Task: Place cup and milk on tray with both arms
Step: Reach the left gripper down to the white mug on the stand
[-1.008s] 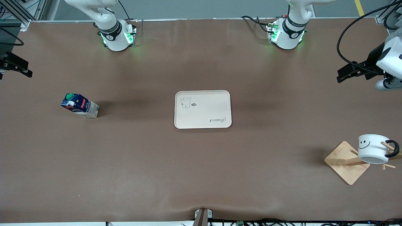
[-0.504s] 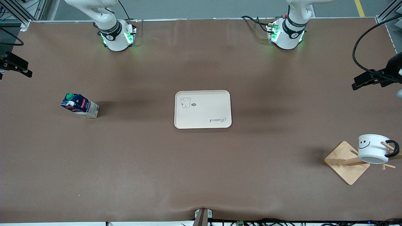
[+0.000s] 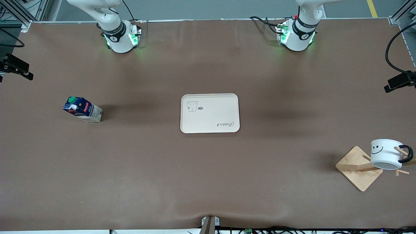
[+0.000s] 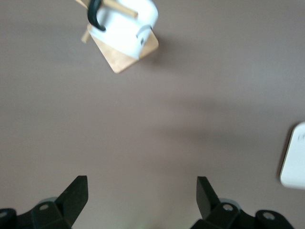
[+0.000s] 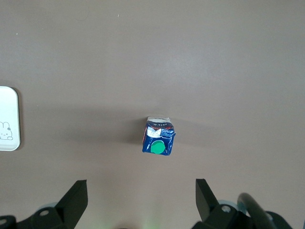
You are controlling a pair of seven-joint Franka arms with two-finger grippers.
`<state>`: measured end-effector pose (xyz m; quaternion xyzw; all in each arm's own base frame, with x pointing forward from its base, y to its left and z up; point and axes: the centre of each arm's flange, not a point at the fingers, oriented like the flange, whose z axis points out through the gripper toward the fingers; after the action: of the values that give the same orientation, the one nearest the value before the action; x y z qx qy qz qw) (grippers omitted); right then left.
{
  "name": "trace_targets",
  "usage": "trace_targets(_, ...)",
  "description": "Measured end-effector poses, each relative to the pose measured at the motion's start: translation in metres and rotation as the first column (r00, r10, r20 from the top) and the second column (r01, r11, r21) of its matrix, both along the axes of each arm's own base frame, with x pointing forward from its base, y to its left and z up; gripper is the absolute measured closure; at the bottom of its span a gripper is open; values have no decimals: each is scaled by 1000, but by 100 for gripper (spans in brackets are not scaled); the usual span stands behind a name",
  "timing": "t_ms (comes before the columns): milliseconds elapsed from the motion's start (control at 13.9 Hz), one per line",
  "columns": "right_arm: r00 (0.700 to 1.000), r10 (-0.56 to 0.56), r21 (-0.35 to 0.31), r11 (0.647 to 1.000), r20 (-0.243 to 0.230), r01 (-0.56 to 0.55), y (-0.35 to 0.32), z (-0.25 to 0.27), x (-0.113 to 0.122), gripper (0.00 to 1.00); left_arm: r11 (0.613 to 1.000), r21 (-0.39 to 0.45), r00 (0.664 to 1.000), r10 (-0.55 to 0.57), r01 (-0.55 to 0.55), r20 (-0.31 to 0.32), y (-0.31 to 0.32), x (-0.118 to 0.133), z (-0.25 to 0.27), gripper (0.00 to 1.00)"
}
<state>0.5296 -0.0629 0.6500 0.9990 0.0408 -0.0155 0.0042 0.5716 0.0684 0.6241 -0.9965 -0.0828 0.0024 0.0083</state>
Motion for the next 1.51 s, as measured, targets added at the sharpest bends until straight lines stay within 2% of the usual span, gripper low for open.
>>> trace_targets(216, 1000, 0, 0, 1000, 0, 0, 0, 0, 0, 0, 990, -2, 987, 139, -139, 84, 3, 16, -10, 0)
trace_targets(360, 1000, 0, 0, 1000, 0, 0, 0, 0, 0, 0, 967, -17, 959, 256, -256, 119, 3, 26, -31, 0)
trace_targets(504, 1000, 0, 0, 1000, 0, 0, 0, 0, 0, 0, 945, -33, 934, 326, -325, 147, 2, 34, -56, 0)
trace_targets(720, 1000, 0, 0, 1000, 0, 0, 0, 0, 0, 0, 930, -55, 908, 366, -363, 205, 6, 40, -97, 0)
trace_targets(1008, 1000, 0, 0, 1000, 0, 0, 0, 0, 0, 0, 919, -90, 860, 392, -385, 328, 29, 38, -140, 0)
trace_targets(1225, 1000, 0, 1, 1000, -1, 0, 0, 0, 0, 0, 909, -102, 830, 410, -403, 377, 47, 30, -163, 0)
trace_targets(1441, 1000, 4, 3, 1000, -19, -4, 2, -12, 7, 0, 922, -101, 798, 376, -374, 471, 62, 16, -189, 0)
trace_targets(1513, 1000, 6, 3, 1000, -24, -5, 3, -15, 10, 0, 923, -101, 793, 373, -372, 482, 63, 12, -196, 0)
